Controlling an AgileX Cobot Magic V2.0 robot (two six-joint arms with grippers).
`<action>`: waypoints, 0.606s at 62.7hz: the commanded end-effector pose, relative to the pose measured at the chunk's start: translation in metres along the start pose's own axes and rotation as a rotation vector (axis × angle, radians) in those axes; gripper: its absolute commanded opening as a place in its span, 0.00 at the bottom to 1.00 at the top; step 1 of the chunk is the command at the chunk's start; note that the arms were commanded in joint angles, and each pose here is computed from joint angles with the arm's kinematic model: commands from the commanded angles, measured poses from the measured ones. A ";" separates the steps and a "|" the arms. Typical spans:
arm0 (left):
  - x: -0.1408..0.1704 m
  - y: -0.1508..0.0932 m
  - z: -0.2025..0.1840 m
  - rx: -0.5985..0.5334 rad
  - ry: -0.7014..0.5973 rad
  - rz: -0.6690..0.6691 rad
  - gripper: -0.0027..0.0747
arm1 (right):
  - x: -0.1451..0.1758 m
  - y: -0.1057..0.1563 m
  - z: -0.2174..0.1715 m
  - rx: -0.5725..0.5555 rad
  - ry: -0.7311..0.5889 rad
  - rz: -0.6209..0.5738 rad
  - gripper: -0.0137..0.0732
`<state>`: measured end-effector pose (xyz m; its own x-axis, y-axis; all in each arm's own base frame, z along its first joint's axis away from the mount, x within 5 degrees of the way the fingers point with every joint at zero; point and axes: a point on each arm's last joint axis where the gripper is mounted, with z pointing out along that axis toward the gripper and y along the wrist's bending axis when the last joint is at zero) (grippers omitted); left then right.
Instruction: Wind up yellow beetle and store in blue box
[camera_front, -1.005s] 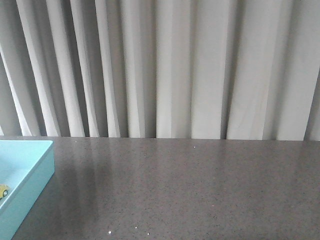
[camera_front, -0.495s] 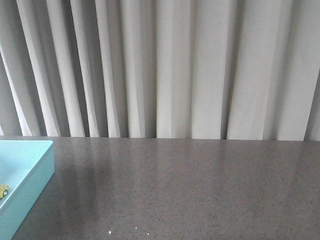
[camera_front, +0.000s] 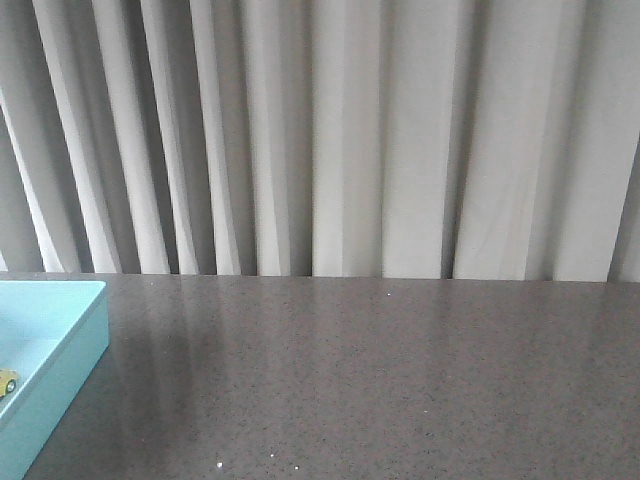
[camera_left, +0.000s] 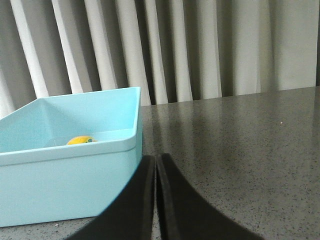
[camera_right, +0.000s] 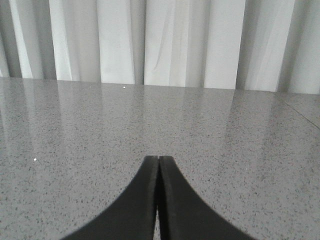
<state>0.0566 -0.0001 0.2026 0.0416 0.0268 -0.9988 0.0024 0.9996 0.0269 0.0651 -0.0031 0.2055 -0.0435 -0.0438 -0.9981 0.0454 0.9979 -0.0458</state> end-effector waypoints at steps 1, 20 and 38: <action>-0.010 0.000 -0.002 0.008 -0.094 -0.015 0.03 | -0.002 -0.001 -0.005 0.014 -0.140 0.006 0.15; -0.010 0.000 -0.002 0.008 -0.094 -0.015 0.03 | -0.001 0.000 -0.009 0.013 -0.144 0.003 0.15; -0.010 0.000 -0.002 0.008 -0.094 -0.015 0.03 | -0.001 0.000 -0.009 0.013 -0.144 0.003 0.15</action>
<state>0.0565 -0.0001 0.2024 0.0404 0.0249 -0.9989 0.0024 0.9997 0.0250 0.0566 -0.0026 0.2010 0.0267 -0.0441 -0.9987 0.0481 0.9979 -0.0428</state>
